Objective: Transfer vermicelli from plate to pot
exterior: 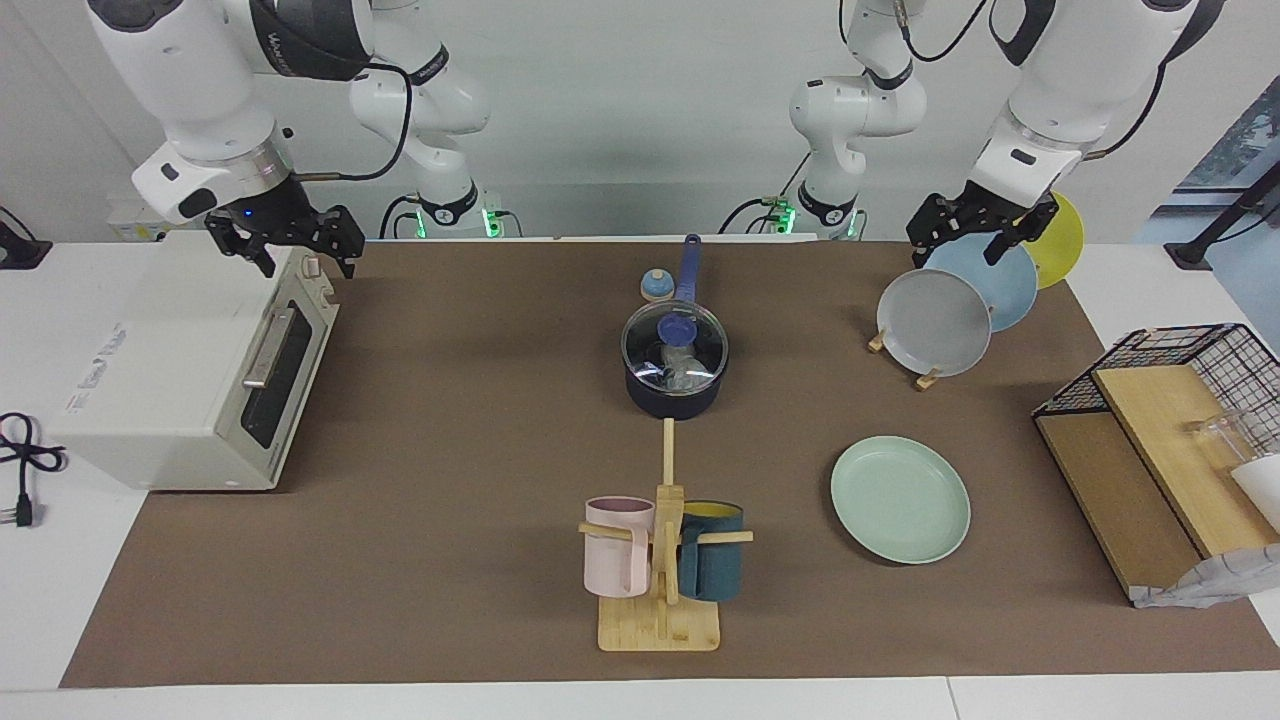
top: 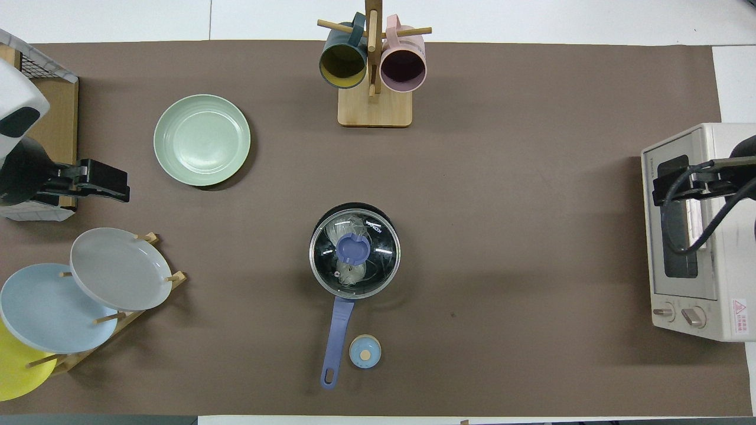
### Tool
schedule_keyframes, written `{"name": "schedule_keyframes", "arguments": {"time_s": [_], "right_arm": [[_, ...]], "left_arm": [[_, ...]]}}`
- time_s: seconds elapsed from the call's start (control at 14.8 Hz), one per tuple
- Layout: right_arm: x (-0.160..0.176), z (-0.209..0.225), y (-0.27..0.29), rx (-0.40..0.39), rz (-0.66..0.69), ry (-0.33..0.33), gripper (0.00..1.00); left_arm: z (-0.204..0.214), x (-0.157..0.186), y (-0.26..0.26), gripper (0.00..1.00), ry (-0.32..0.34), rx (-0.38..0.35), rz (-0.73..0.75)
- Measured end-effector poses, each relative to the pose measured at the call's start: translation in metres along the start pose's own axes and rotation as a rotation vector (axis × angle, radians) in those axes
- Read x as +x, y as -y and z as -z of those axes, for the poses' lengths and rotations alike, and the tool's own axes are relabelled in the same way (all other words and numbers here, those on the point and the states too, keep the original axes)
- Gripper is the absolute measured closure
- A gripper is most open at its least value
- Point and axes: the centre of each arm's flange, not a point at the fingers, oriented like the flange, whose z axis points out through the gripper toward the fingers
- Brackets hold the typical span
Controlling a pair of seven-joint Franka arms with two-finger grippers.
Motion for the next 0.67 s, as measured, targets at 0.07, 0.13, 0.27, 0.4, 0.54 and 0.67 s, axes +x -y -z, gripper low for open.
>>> {"name": "schedule_keyframes", "arguments": {"time_s": [0.07, 0.13, 0.27, 0.4, 0.54, 0.67], "right_arm": [[0.000, 0.000, 0.003, 0.000, 0.005, 0.000, 0.00], [0.000, 0.000, 0.007, 0.005, 0.011, 0.000, 0.00], [0.000, 0.002, 0.014, 0.031, 0.021, -0.003, 0.00], [0.000, 0.003, 0.017, 0.038, 0.025, -0.006, 0.00], [0.000, 0.004, 0.017, 0.038, 0.025, -0.008, 0.00], [0.000, 0.004, 0.017, 0.038, 0.025, -0.009, 0.00]], "left_arm": [[0.000, 0.000, 0.000, 0.00, 0.000, 0.000, 0.000], [0.000, 0.000, 0.000, 0.00, 0.000, 0.000, 0.000], [0.000, 0.000, 0.000, 0.00, 0.000, 0.000, 0.000], [0.000, 0.000, 0.000, 0.00, 0.000, 0.000, 0.000], [0.000, 0.000, 0.000, 0.00, 0.000, 0.000, 0.000], [0.000, 0.000, 0.000, 0.00, 0.000, 0.000, 0.000]]}}
